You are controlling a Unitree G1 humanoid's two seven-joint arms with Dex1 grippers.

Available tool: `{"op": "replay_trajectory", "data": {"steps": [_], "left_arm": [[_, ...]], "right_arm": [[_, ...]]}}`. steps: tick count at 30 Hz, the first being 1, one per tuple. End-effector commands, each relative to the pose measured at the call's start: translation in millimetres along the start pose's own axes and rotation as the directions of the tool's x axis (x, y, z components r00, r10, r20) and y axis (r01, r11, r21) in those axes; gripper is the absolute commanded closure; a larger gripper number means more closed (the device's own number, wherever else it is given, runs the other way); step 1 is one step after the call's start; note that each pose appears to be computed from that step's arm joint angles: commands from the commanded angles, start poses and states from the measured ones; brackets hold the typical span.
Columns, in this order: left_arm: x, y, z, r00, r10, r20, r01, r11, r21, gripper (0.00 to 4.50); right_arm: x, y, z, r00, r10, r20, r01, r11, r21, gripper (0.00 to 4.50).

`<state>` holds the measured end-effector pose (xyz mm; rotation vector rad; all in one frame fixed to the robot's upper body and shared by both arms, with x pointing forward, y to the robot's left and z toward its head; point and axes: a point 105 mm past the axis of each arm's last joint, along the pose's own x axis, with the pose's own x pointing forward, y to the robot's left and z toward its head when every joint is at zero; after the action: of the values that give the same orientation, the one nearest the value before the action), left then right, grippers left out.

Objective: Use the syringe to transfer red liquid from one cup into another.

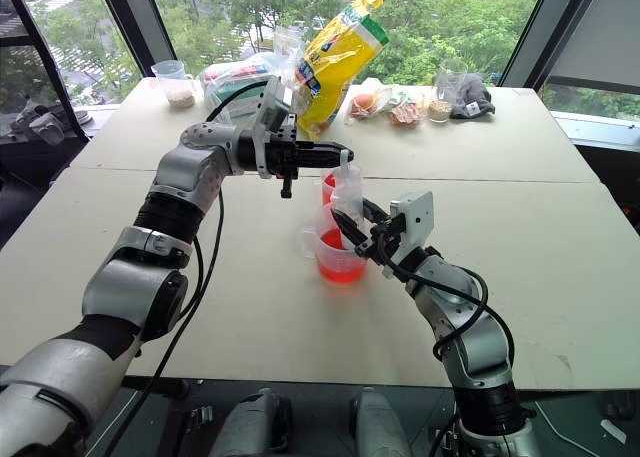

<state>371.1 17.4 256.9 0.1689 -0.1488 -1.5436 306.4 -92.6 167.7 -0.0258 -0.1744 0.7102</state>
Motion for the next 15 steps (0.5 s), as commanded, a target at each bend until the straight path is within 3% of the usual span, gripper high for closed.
{"op": "replay_trajectory", "data": {"steps": [1,6,9,15], "left_arm": [[-10.9,16.9,39.8,0.989,0.115,0.089,-0.124,0.988,0.096,4.43],[-8.1,8.8,28.0,0.996,0.071,0.048,-0.074,0.995,0.069,4.43],[-8.2,5.9,23.7,0.998,0.056,0.036,-0.057,0.997,0.043,3.55],[-12.1,4.3,14.4,0.998,0.063,0.000,-0.063,0.997,0.042,0.64]], "right_arm": [[1.5,29.5,-5.1,0.989,0.146,-0.017,-0.146,0.989,0.016,3.08],[5.0,25.7,12.6,0.991,0.129,0.038,-0.128,0.992,-0.019,3.08],[7.4,22.0,27.3,0.990,0.116,0.077,-0.113,0.993,-0.043,3.08],[10.8,16.7,55.1,0.983,0.100,0.151,-0.090,0.993,-0.072,3.08]]}}
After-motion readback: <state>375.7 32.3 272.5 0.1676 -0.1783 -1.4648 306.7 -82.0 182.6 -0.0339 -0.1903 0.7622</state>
